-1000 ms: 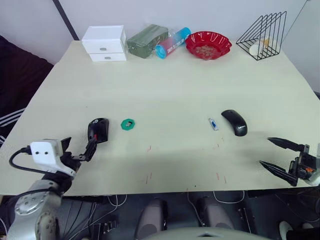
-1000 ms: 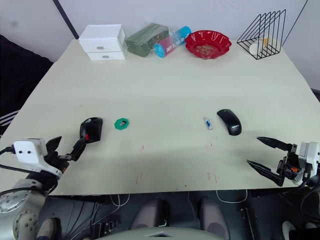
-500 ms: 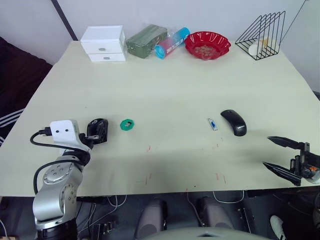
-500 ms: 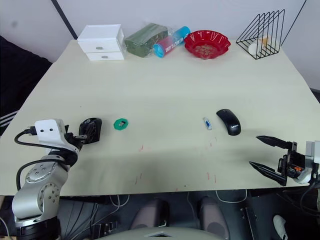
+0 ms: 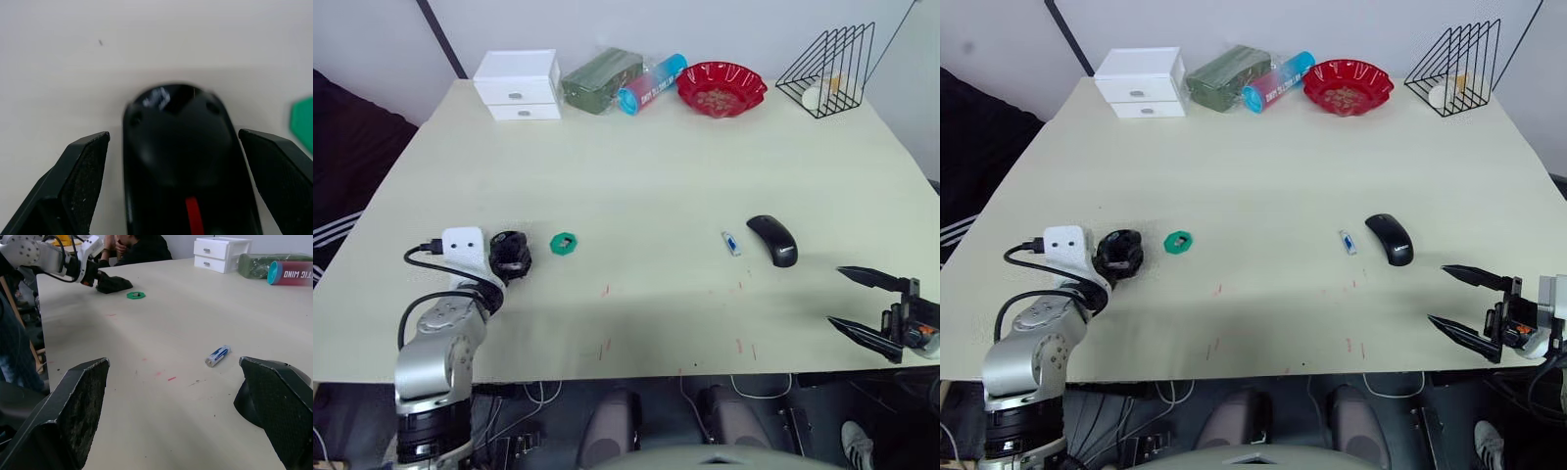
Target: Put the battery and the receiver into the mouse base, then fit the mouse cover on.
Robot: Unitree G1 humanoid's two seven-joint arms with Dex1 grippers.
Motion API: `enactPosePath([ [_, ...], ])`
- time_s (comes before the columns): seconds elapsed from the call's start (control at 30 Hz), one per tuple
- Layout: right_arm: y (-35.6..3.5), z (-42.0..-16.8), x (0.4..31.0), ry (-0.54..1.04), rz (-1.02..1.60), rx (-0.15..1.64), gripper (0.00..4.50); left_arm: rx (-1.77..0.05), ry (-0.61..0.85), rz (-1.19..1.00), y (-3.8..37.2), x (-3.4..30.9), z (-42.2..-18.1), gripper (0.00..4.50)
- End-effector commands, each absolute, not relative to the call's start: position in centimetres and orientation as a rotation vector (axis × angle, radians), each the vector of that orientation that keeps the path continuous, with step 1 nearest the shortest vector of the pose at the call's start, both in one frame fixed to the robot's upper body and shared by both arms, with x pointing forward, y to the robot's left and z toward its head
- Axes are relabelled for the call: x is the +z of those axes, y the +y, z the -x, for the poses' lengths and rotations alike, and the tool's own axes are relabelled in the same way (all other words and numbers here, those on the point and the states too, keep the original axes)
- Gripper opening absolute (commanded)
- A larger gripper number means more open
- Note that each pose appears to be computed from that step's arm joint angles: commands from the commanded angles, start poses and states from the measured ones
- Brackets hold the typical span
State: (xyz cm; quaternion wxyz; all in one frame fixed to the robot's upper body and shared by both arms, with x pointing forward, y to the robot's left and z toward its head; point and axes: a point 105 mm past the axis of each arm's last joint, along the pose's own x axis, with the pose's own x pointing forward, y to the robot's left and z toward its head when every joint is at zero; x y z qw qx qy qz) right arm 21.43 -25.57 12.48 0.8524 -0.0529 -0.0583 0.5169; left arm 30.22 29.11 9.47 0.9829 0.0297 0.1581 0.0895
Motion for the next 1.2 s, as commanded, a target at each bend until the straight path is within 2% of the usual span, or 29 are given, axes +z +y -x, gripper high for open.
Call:
enactPosePath([
  [0.03,-25.9,-21.6,13.2,-0.153,0.14,1.079,4.47,0.212,0.274,-0.053,29.6,10.6,-30.8,4.5],
  [0.47,-26.0,-21.7,13.3,-0.154,0.144,1.074,4.47,0.242,0.277,0.005,29.1,10.3,-31.7,4.5],
  [0.57,-26.0,-21.7,13.3,-0.156,0.147,1.072,4.5,0.259,0.286,0.011,29.2,10.1,-31.6,3.17],
  [0.6,-26.0,-21.6,13.3,-0.155,0.147,1.072,4.5,0.268,0.291,0.013,29.3,10.1,-31.5,2.94],
  [0.9,-25.9,-21.7,13.1,-0.153,0.142,1.078,4.5,0.274,0.292,0.006,29.9,10.6,-30.8,2.96],
  [1.07,-25.9,-21.7,13.1,-0.154,0.141,1.079,4.5,0.128,0.257,-0.086,29.4,12.6,-30.9,2.96],
  [1.2,-25.7,-21.9,12.9,-0.157,0.132,1.091,4.5,-0.332,0.238,-0.292,25.9,16.6,-30.3,2.96],
])
